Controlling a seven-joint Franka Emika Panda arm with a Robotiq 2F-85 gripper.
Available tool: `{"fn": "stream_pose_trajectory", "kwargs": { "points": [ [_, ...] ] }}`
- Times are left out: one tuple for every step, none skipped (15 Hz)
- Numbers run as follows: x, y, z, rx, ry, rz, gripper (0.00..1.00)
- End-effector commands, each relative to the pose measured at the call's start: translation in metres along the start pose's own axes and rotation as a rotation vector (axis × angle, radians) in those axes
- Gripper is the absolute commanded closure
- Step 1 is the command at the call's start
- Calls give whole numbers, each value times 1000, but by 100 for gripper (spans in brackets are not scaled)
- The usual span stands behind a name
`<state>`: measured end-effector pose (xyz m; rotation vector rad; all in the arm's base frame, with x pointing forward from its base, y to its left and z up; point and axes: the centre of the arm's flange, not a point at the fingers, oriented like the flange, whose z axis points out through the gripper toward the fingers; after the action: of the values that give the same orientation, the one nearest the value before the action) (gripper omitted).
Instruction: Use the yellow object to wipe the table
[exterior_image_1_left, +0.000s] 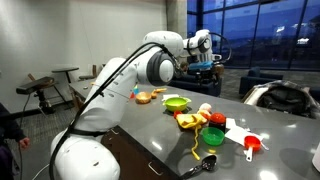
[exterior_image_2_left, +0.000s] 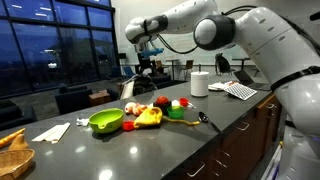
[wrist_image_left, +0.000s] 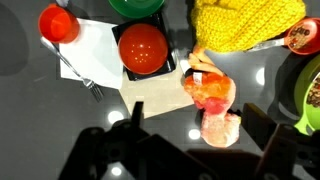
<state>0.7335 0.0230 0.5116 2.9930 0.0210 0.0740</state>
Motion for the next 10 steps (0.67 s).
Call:
{"fn": "stream_pose_trajectory", "kwargs": {
  "points": [
    [-63, -13, -20, 52, 0, -74, 0],
    [-77, -18, -26, 62, -5, -90, 0],
    [-88, -23, -30, 71, -5, -103, 0],
    [-99, -28, -36, 79, -12, -108, 0],
    [-110, -33, -42, 82, -18, -104, 0],
    [-120, -38, -47, 86, -25, -99, 0],
    [-131, -42, -51, 92, -30, -97, 0],
    [-142, -46, -54, 99, -35, -93, 0],
    [-153, -51, -57, 108, -42, -89, 0],
    [-165, -55, -59, 118, -51, -81, 0]
  ]
}}
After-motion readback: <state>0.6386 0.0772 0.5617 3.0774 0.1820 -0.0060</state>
